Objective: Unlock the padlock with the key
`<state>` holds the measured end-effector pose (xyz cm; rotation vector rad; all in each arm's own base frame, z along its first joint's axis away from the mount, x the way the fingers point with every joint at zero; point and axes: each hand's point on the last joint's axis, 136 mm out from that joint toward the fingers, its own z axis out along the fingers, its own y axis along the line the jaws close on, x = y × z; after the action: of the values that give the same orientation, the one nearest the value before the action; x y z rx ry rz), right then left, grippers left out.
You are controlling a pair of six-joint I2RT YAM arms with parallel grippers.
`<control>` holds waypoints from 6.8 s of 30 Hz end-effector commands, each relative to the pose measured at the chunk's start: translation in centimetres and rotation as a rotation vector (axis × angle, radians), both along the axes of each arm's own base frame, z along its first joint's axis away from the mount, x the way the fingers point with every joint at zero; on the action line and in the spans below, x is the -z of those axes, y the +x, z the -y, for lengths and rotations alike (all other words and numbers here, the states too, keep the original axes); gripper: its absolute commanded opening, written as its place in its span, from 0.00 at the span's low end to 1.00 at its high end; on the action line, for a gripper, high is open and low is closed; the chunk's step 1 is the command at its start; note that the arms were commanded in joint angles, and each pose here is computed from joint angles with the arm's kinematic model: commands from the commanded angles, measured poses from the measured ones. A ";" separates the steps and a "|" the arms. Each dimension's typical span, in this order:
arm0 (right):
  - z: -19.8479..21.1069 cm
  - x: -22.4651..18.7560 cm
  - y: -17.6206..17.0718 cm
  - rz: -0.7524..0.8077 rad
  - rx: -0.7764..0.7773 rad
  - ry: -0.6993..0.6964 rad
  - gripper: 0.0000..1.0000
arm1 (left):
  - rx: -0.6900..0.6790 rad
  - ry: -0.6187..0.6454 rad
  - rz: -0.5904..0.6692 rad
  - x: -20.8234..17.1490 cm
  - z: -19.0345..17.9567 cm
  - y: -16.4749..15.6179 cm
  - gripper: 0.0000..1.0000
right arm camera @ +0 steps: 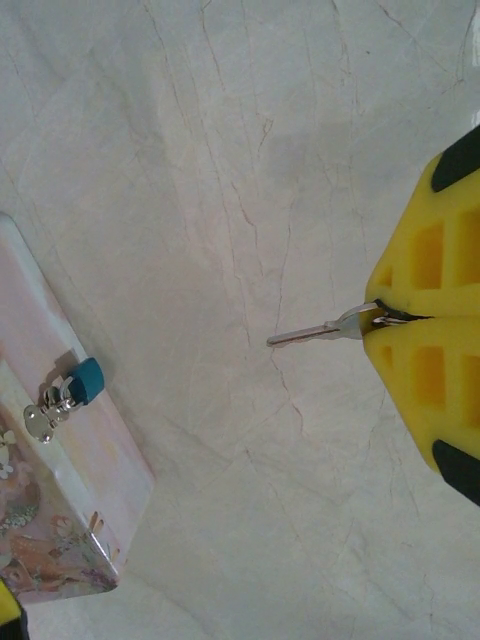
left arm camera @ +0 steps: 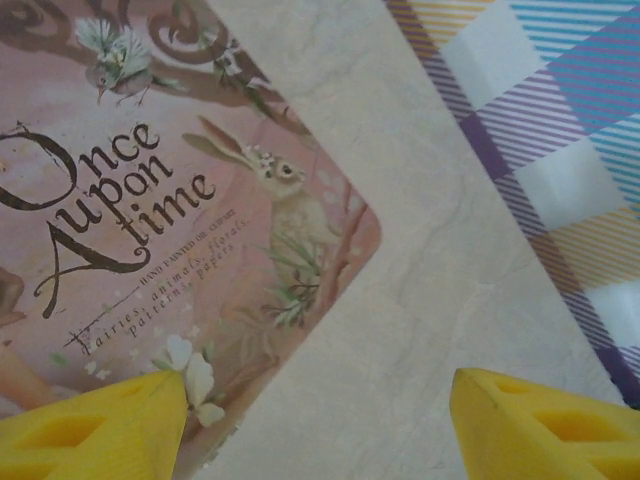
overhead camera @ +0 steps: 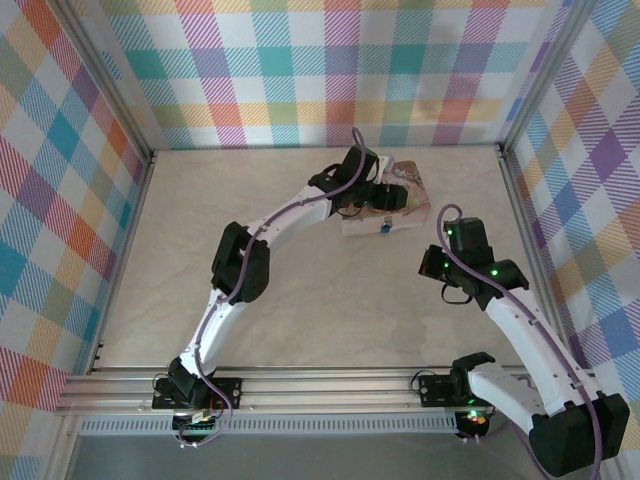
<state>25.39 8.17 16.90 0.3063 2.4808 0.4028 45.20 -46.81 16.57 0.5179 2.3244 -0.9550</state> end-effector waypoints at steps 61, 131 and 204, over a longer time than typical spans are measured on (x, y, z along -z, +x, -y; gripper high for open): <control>-12.5 -1.2 4.9 0.105 -0.459 0.470 0.00 | -0.276 0.054 0.075 -1.3 -20.8 -7.8 0.80; -17.2 10.4 11.6 -0.213 -0.472 0.340 0.00 | -0.197 -0.061 0.103 11.4 -17.9 -7.2 0.53; -17.5 6.8 1.7 0.300 -0.687 0.077 0.00 | -0.329 -0.212 -0.307 2.5 -15.9 -10.6 0.09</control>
<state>25.95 24.99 9.28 -0.5698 2.2890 0.7764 34.78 -29.88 10.45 -0.0741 2.4821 -1.0500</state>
